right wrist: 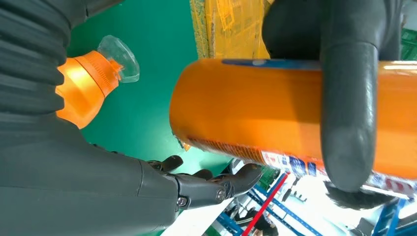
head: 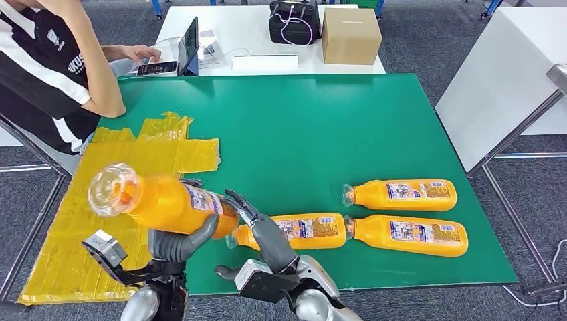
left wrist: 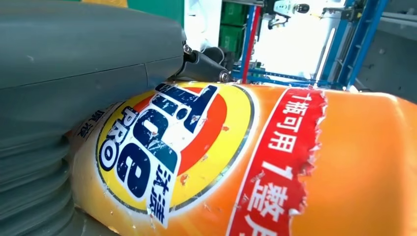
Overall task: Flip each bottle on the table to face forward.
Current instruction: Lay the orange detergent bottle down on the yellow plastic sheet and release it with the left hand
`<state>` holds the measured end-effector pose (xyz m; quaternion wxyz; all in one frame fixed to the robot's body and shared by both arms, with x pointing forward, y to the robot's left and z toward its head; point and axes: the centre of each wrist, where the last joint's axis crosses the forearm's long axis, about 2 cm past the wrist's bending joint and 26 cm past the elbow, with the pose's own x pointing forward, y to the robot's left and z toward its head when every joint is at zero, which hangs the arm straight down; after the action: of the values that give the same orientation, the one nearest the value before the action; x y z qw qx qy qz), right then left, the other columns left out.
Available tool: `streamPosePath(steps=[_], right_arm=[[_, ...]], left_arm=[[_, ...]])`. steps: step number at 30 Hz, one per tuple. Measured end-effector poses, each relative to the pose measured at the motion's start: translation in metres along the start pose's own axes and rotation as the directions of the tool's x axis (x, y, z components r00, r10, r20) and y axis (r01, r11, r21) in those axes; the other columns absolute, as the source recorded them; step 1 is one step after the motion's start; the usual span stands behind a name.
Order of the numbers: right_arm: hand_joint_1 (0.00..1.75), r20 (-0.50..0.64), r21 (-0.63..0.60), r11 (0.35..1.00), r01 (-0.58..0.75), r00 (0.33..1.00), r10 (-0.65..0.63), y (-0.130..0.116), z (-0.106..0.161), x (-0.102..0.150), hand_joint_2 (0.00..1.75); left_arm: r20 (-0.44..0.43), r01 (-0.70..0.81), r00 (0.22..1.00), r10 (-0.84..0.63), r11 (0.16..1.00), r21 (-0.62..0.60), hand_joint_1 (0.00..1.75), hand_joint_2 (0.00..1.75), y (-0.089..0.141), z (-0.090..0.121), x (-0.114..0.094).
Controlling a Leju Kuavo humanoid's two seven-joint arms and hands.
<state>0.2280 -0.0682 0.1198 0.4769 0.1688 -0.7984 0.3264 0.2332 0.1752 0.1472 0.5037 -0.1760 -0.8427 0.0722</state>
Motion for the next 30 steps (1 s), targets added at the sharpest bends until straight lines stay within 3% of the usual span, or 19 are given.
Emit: streamPosePath(steps=[6, 13, 19, 20, 22, 26, 28, 30], right_arm=[[0.0, 0.007, -0.017, 1.0, -0.002, 1.0, 0.002, 0.0, 0.002, 0.001, 1.75], [0.0, 0.089, -0.085, 0.996, 0.001, 0.996, 0.006, -0.011, 0.003, 0.012, 1.75], [0.0, 0.142, -0.12, 0.993, 0.005, 0.99, 0.012, -0.019, 0.004, 0.021, 1.75], [0.0, 0.158, -0.13, 0.991, 0.01, 0.987, 0.011, -0.02, 0.004, 0.023, 1.75], [0.0, 0.194, -0.158, 0.987, 0.028, 0.981, 0.003, -0.025, 0.005, 0.028, 1.75], [0.0, 0.237, -0.216, 0.975, 0.048, 0.972, 0.005, -0.037, 0.009, 0.037, 1.75], [0.0, 0.264, -0.232, 0.971, 0.049, 0.965, 0.014, -0.041, 0.008, 0.044, 1.75], [0.0, 0.281, -0.244, 0.968, 0.051, 0.959, 0.02, -0.043, 0.008, 0.049, 1.75]], left_arm=[[0.075, 0.305, 0.948, -0.311, 0.949, 0.074, 1.75, 1.75, 0.006, -0.009, 0.001], [0.118, 0.624, 0.755, -0.646, 0.761, 0.175, 1.75, 1.75, 0.023, -0.024, -0.002], [0.121, 0.735, 0.641, -0.758, 0.651, 0.19, 1.75, 1.75, 0.034, -0.031, -0.004], [0.123, 0.77, 0.597, -0.793, 0.609, 0.189, 1.75, 1.75, 0.036, -0.033, -0.004], [0.121, 0.878, 0.437, -0.891, 0.452, 0.156, 1.75, 1.75, 0.041, -0.04, -0.005], [0.11, 0.998, -0.038, -0.993, -0.033, 0.05, 1.75, 1.75, 0.06, -0.061, -0.014], [0.091, 0.987, -0.156, -0.984, -0.158, -0.013, 1.75, 1.75, 0.073, -0.067, -0.022], [0.054, 0.977, -0.201, -0.978, -0.204, -0.068, 1.75, 1.75, 0.085, -0.072, -0.028]])
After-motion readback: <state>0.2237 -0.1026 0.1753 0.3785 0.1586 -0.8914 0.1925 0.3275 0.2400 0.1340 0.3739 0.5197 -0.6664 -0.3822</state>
